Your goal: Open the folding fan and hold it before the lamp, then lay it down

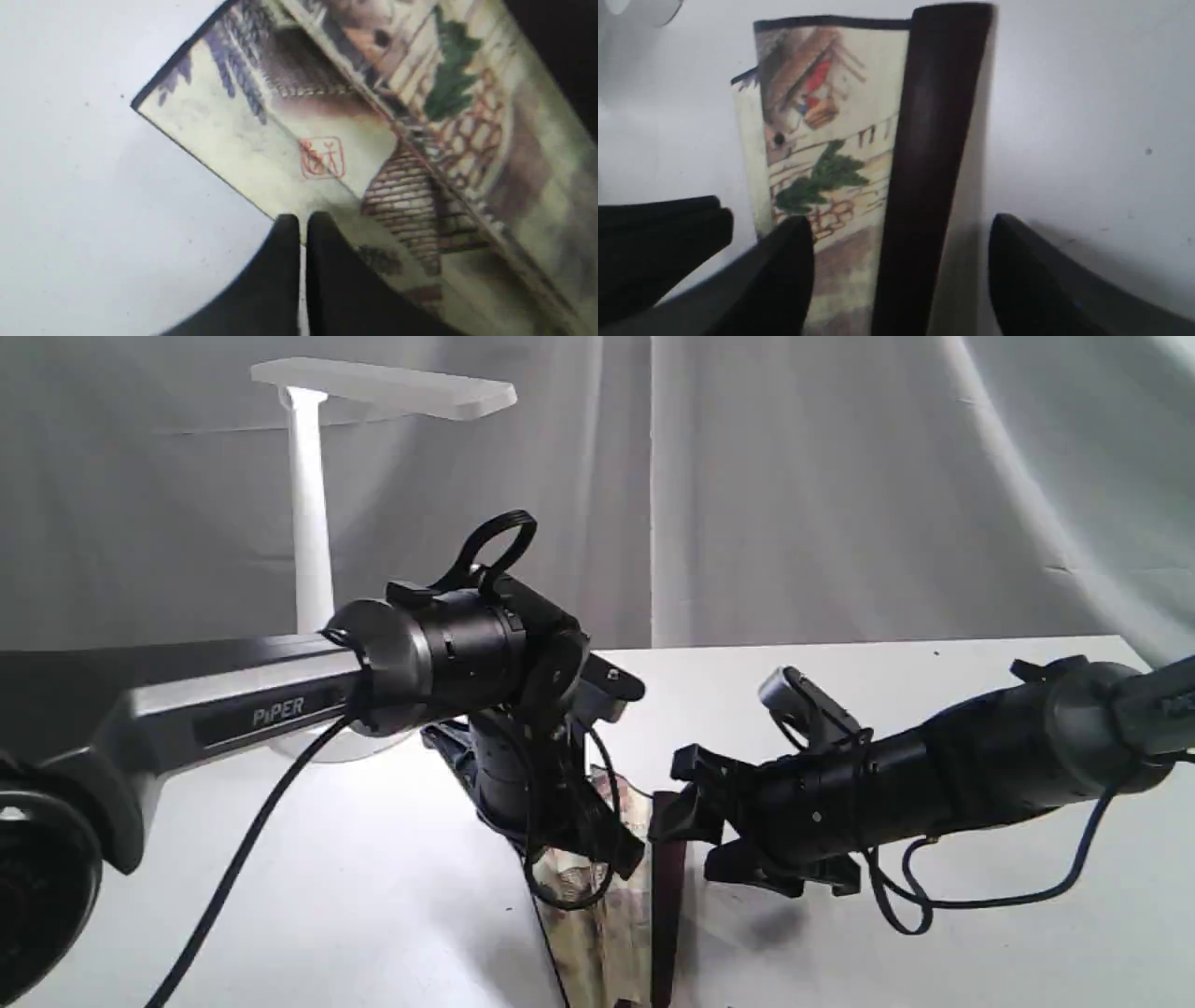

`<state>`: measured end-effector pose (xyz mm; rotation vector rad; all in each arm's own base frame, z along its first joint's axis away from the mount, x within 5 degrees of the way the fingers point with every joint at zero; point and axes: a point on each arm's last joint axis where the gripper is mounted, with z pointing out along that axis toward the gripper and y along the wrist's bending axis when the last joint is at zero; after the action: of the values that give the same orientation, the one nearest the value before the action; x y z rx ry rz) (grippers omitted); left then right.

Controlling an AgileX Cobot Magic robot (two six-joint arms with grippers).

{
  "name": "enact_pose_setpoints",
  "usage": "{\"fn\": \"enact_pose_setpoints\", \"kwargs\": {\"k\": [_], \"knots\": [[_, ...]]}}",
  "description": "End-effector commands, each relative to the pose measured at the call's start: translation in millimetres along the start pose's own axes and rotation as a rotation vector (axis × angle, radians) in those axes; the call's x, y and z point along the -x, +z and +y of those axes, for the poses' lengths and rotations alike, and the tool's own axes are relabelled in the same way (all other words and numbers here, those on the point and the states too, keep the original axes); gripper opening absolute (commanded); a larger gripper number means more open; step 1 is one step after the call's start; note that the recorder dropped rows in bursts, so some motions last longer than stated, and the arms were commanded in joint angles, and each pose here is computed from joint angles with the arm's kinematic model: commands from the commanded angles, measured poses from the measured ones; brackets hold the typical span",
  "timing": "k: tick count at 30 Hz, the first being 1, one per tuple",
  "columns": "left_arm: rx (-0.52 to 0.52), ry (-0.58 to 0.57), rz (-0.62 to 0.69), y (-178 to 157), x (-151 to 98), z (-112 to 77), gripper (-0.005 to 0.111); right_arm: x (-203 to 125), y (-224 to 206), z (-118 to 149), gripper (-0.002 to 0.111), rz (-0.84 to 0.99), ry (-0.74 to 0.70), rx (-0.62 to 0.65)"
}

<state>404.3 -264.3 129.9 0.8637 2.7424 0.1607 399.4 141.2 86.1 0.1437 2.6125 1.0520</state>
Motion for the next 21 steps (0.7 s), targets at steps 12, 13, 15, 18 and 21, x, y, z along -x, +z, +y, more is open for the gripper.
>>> {"fn": "enact_pose_setpoints", "kwargs": {"k": [12,13,15,18,21], "knots": [[-0.013,-0.013,0.12,72.3,-18.1,-15.7,0.0,-22.2,13.5,-11.8,0.057,0.123,0.012,0.033],[-0.013,-0.012,0.122,73.1,-18.5,-15.9,0.0,-21.6,13.6,-11.3,0.057,0.116,0.023,0.038],[-0.013,-0.012,0.122,73.1,-18.5,-15.9,0.0,-19.8,13.7,-10.3,0.057,0.098,0.046,0.048],[-0.013,-0.013,0.119,72.6,-17.8,-15.8,0.0,-16.0,13.9,-8.4,0.057,0.057,0.076,0.069],[-0.014,-0.013,0.118,72.6,-17.7,-15.8,0.0,-11.4,13.8,-5.7,0.057,0.009,0.1,0.101]]}}
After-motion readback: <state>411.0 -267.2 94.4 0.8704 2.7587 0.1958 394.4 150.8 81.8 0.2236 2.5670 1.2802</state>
